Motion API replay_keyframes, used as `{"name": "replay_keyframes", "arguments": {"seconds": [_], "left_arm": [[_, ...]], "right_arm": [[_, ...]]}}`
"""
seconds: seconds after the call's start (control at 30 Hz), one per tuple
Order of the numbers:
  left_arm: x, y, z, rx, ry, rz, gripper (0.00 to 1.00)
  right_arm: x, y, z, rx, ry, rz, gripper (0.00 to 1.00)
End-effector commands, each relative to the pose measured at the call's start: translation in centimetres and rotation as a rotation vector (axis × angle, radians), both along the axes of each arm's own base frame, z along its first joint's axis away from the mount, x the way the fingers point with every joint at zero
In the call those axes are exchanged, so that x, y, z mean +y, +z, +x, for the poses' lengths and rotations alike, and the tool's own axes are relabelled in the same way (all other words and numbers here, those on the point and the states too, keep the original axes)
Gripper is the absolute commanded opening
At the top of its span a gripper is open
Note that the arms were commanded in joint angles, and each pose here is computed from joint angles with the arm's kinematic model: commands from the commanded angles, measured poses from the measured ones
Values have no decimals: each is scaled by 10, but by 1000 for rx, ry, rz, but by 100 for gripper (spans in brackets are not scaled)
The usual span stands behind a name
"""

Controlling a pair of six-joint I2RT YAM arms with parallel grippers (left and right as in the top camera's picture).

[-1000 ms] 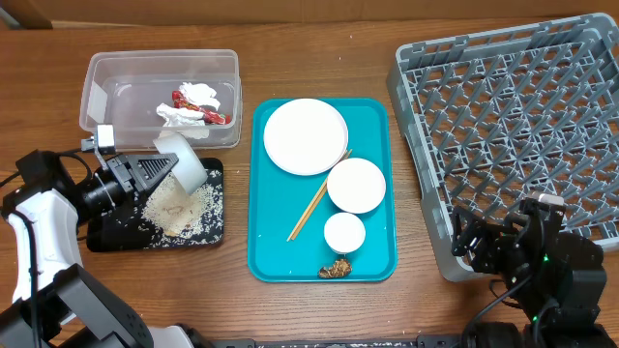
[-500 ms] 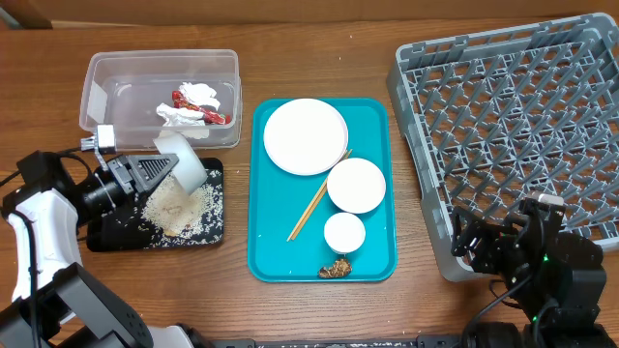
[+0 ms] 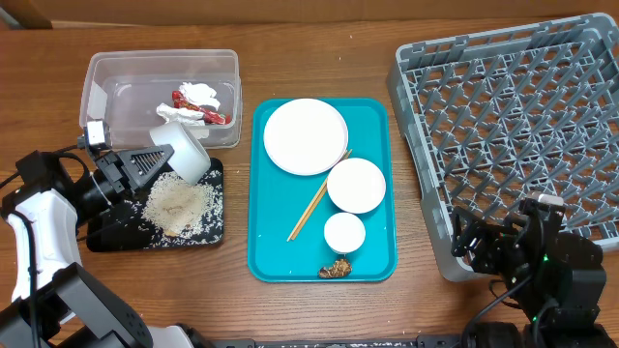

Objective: Sort waste into correct bins and load items into the dishwasher

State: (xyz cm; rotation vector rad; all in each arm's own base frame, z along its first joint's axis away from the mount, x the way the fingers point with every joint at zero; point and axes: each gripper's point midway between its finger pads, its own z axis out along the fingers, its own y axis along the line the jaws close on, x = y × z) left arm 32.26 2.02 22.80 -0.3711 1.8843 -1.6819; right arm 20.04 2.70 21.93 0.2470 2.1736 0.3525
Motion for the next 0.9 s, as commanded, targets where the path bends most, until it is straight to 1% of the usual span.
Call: {"name": "replay_keyframes", "arguments": {"seconds": [0.0,0.13,0.2,0.3,0.4,0.53,0.57,0.6,0.63,0.73,0.87], "left_arm": [[2,0,0,9,6,-23,4],[-7,-14,-2,86,-16,23,4],[-19,-25,-5,134,-51,68,4],[-47,-37,-10,175,-143,140,4],[-80,-49,-14,192,-259,241,4],[-114,-84,-18,295,-365,477,4],[-121,-95,-18,319,-379,553,4],[-132,-110,-18,338,-396,677,4],[-140,-117,-18,333,-408,757,4],[-161,-129,-18,304,-426,904,4],[-189,-137,-20,238,-442,1054,4]], "right_arm": [[1,12,0,-32,4,1,100],[1,12,0,-31,4,1,100],[1,12,0,-32,4,2,100],[1,12,0,-32,4,1,100],[1,12,1,-32,4,1,100],[1,12,0,-31,4,1,100],[1,12,1,-32,4,1,100],[1,12,0,-31,4,1,100],[1,12,0,-31,4,1,100],[1,12,1,-32,4,1,100],[1,12,0,-32,4,1,100]]}}
